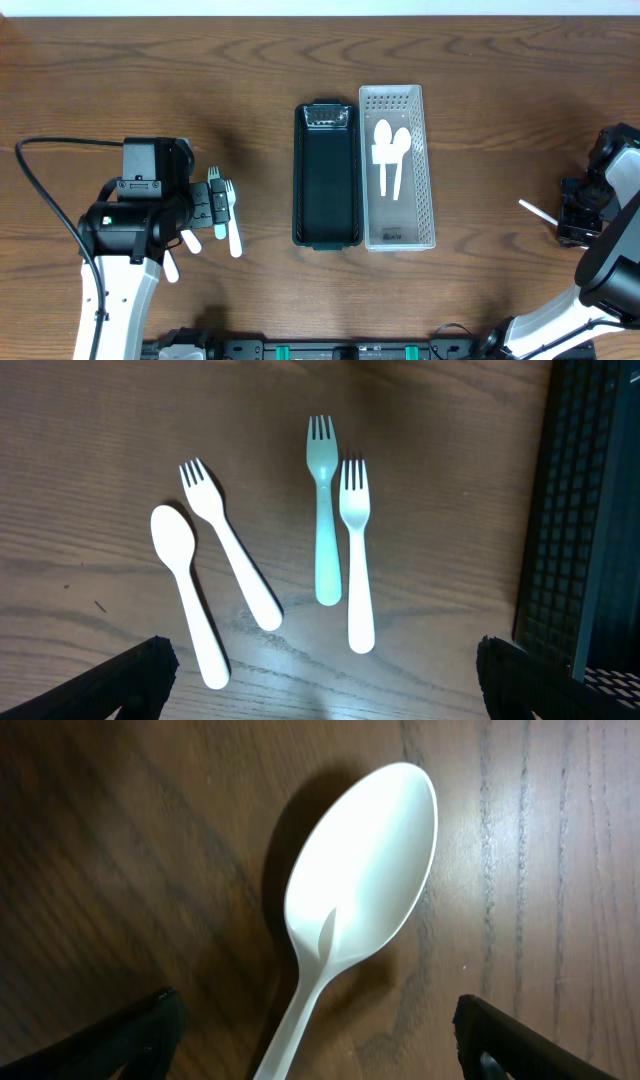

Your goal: Pack container

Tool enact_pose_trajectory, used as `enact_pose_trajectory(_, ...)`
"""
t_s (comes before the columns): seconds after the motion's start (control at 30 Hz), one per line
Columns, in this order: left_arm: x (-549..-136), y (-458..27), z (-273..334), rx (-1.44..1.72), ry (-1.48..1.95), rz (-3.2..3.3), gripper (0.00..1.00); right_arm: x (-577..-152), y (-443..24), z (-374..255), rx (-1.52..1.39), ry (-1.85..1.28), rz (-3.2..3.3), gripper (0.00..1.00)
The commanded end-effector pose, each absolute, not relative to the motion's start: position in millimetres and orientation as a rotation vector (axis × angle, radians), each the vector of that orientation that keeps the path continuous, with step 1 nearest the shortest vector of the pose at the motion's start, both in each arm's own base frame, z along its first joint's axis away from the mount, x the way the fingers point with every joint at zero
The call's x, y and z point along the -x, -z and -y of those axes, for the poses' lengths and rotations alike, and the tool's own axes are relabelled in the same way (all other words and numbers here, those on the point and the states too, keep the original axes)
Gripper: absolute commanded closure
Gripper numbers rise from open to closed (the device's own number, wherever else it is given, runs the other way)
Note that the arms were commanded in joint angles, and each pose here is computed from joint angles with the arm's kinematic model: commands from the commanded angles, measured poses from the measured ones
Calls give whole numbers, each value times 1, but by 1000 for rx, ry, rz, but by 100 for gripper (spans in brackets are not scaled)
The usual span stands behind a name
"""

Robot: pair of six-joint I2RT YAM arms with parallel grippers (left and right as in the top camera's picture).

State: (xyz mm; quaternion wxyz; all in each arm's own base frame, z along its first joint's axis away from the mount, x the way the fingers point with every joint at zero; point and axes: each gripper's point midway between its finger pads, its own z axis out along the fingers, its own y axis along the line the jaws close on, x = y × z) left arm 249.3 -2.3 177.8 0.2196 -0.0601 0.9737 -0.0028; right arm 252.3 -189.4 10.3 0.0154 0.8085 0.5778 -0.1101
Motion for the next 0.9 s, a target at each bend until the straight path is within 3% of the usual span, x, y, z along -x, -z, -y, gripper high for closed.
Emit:
enact_pose_trajectory(0.0, -252, -184, 1, 185, 11, -2678, 2, -244, -7, 197, -2518, 413, -1767, 11)
enact_pose_trajectory(0.5, -252, -184, 1, 185, 11, -2678, 2, -235, 18, 190, -2510, 389, -1763, 13)
enact_pose_trajectory(0.8, -252, -184, 1, 185, 11, -2678, 2, -239, 21, 181, -2512, 318, -1830, 39)
enact_pose_trajectory(0.87, -252, -184, 1, 185, 11, -2678, 2, -239, 21, 179, -2516, 308, -1836, 40)
